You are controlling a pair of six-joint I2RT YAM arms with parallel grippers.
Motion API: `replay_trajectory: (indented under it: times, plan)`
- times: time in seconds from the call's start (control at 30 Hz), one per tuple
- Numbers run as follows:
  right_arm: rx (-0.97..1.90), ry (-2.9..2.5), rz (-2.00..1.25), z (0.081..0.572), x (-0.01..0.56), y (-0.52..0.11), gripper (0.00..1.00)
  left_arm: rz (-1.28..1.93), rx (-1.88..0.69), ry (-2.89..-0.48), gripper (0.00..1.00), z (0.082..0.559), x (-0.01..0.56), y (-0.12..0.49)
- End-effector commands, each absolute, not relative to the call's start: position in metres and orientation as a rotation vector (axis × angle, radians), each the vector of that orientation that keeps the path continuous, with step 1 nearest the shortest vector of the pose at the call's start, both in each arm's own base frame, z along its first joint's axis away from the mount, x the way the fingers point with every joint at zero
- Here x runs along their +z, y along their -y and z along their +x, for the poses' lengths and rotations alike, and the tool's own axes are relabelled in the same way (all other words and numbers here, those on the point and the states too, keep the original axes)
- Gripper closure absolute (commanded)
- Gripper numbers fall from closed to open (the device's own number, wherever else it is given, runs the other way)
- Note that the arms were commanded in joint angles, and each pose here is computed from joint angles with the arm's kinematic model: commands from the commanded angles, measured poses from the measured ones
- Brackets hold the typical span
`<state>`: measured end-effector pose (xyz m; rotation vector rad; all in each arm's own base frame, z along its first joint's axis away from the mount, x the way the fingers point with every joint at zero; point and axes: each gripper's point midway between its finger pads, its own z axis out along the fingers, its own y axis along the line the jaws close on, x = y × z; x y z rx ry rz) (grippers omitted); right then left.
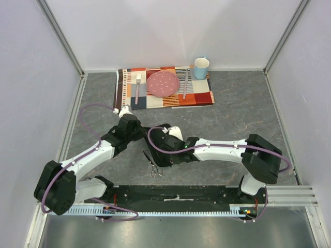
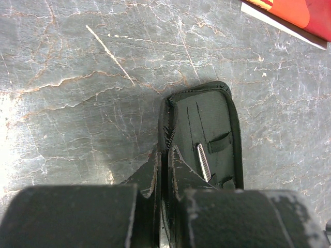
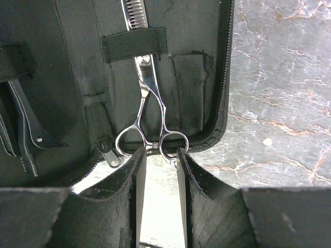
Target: Sort the hair-cutting tools
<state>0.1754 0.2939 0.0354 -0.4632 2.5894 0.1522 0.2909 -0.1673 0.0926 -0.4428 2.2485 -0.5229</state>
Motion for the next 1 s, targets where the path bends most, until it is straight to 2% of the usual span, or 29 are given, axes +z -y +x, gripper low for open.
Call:
replay_trajectory:
  times: [0.0,0.6,0.7,0.83,0.97]
  plan:
    - [0.182,-2.571,-0.418,0.180,0.032,-0.303,0.63,-0.473,-0.574,-2.194,0.98,0.296,0.110,0.172]
    - [0.147,-2.593,-0.387,0.181,0.012,-0.305,0.65,-0.458,-0.585,-2.197,0.98,0.295,0.109,0.174]
    - [0.142,-2.599,-0.376,0.181,0.008,-0.305,0.68,-0.454,-0.586,-2.199,0.98,0.295,0.108,0.175]
    - [0.119,-2.590,-0.389,0.185,0.005,-0.305,0.82,-0.448,-0.593,-2.199,0.98,0.294,0.109,0.175]
    - [0.116,-2.561,-0.404,0.197,0.011,-0.315,0.84,-0.435,-0.618,-2.208,0.98,0.291,0.109,0.179]
